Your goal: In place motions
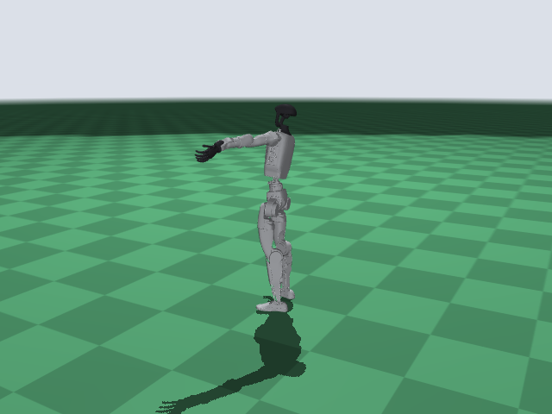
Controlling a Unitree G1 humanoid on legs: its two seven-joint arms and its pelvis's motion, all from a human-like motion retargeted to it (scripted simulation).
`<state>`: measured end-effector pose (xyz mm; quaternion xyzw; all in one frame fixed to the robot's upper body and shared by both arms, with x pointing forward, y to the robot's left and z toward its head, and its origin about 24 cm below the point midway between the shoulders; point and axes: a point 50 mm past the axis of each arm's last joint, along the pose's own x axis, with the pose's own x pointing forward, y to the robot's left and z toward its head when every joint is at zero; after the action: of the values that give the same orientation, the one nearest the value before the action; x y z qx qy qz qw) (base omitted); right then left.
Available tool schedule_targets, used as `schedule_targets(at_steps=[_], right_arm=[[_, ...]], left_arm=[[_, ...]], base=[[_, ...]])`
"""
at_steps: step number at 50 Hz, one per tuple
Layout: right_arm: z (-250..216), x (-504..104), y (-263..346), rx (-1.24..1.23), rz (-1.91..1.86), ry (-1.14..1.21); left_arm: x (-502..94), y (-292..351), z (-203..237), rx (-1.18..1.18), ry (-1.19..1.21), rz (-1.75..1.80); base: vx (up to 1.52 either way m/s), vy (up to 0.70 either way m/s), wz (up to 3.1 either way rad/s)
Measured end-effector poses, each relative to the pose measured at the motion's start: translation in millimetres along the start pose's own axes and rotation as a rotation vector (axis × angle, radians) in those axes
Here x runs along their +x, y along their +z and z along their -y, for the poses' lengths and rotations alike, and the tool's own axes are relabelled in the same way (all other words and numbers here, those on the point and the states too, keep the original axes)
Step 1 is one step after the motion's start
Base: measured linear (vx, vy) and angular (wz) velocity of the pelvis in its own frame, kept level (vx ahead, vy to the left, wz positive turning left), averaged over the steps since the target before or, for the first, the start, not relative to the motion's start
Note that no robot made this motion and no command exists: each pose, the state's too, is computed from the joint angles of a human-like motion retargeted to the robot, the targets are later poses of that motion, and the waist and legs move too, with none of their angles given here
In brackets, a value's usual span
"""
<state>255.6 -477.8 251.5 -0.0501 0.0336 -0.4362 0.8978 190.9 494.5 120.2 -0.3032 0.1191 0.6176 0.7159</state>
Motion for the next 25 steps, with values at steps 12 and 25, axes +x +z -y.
schedule_targets(at_steps=[12,25], right_arm=[[-69.4,-172.8,230.2,-0.675,1.266,-0.491],[-97.5,-215.5,258.7,-0.752,1.730,-0.695]], left_arm=[[-236.2,123.8,179.2,0.603,-0.476,1.491],[-361.0,125.7,181.8,0.689,-0.246,2.429]], base=[[0.01,-0.01,0.02],[0.03,0.00,-0.04]])
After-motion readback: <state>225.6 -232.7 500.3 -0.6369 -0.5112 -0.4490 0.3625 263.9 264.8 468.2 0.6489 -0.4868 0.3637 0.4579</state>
